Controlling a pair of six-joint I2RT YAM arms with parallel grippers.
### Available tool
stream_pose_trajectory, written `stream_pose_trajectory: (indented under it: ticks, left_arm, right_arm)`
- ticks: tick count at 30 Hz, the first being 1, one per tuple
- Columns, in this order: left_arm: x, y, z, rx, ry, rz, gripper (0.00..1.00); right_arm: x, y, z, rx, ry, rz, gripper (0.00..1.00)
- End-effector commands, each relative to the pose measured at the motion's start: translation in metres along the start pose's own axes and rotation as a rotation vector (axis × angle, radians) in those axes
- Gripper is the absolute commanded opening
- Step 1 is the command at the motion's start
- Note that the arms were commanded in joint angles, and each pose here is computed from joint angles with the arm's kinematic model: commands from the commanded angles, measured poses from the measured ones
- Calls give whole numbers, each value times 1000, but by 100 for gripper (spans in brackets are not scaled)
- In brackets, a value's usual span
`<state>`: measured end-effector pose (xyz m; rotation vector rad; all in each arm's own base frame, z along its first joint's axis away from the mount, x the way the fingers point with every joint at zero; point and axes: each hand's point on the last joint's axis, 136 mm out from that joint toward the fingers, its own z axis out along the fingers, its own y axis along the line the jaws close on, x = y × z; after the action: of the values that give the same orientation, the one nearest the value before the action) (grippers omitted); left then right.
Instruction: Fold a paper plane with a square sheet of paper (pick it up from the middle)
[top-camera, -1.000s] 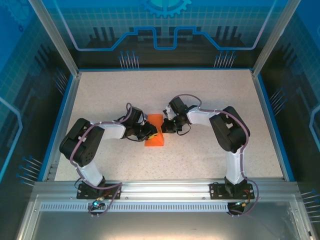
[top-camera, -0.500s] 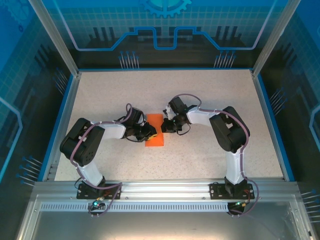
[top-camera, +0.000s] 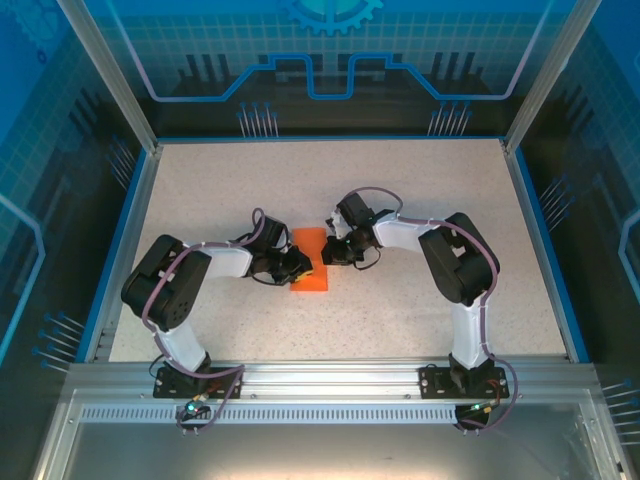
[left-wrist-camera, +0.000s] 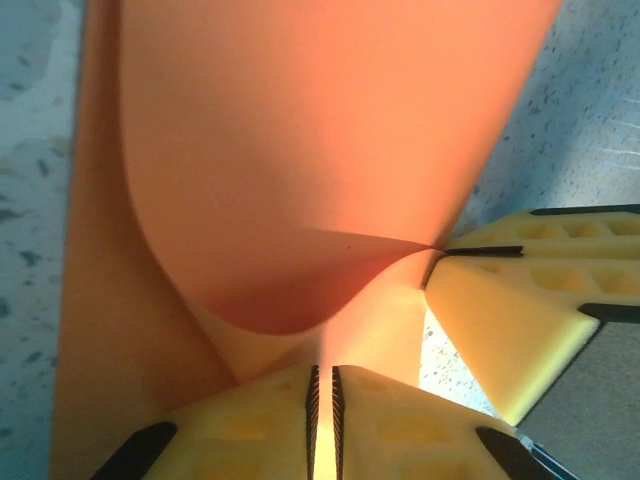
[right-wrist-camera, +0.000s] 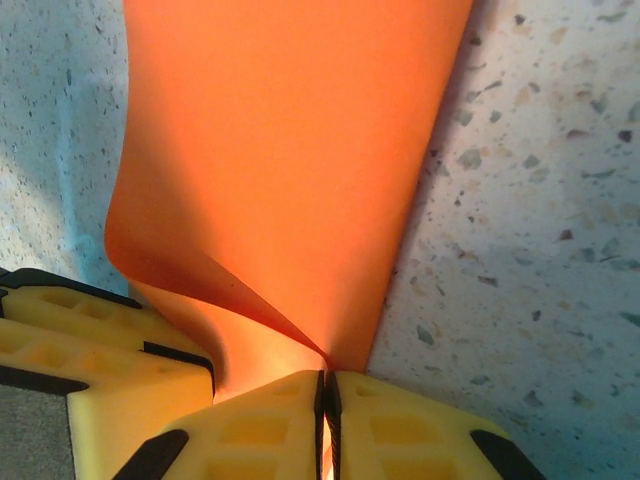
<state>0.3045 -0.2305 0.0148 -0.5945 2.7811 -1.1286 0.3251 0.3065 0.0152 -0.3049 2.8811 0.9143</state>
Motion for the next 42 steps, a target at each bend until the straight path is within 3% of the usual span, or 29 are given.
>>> stream_pose_trajectory:
  ticks: [1, 10, 25, 42]
  left_arm:
    - [3, 15, 4, -75, 12, -15, 16]
    - [5, 29, 4, -129, 2, -40, 16]
    - [2, 33, 7, -154, -25, -64, 12]
    - [4, 33, 3, -151, -35, -65, 12]
  right_arm:
    - [-8, 11, -8, 4, -21, -15, 16]
    - [-9, 25, -34, 14, -87, -39, 21]
    - [60, 44, -8, 16, 62, -66, 11]
    - [83, 23, 11, 50, 134, -4, 10]
